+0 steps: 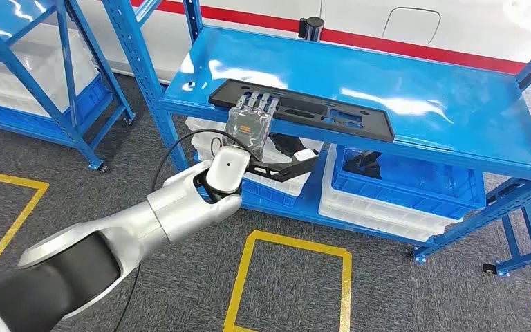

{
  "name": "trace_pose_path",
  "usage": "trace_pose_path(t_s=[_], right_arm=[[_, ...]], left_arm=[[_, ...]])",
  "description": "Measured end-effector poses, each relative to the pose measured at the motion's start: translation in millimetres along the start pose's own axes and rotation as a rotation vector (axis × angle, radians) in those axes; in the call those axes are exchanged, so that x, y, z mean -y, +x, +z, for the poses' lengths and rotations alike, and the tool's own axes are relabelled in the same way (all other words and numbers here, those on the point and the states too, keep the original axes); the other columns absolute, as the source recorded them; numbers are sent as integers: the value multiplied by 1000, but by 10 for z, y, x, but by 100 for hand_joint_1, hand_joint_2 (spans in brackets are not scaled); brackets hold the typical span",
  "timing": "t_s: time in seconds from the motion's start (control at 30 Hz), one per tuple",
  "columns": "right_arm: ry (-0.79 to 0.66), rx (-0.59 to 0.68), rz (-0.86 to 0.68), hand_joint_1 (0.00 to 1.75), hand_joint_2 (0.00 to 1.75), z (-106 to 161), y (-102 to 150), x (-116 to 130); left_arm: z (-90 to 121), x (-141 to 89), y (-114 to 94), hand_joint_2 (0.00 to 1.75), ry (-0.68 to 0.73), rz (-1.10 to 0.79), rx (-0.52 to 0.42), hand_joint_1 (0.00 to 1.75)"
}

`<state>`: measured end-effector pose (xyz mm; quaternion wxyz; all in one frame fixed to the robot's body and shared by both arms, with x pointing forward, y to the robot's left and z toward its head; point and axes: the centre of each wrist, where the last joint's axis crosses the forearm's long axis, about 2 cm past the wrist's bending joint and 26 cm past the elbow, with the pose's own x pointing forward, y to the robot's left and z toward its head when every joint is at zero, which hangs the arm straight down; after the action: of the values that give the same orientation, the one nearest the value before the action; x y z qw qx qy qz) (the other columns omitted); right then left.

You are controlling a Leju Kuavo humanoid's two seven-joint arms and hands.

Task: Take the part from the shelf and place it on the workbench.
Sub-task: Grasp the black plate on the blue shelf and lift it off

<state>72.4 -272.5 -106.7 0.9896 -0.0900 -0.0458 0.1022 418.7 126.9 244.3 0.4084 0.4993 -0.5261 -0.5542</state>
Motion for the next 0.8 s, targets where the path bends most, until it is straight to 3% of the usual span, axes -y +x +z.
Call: trace_pose_path(t_s=[0.8], right_arm=[[4, 5, 14, 0, 175, 4, 17, -13]], left_arm=[[-3, -60, 119, 175, 35, 24, 59, 0]])
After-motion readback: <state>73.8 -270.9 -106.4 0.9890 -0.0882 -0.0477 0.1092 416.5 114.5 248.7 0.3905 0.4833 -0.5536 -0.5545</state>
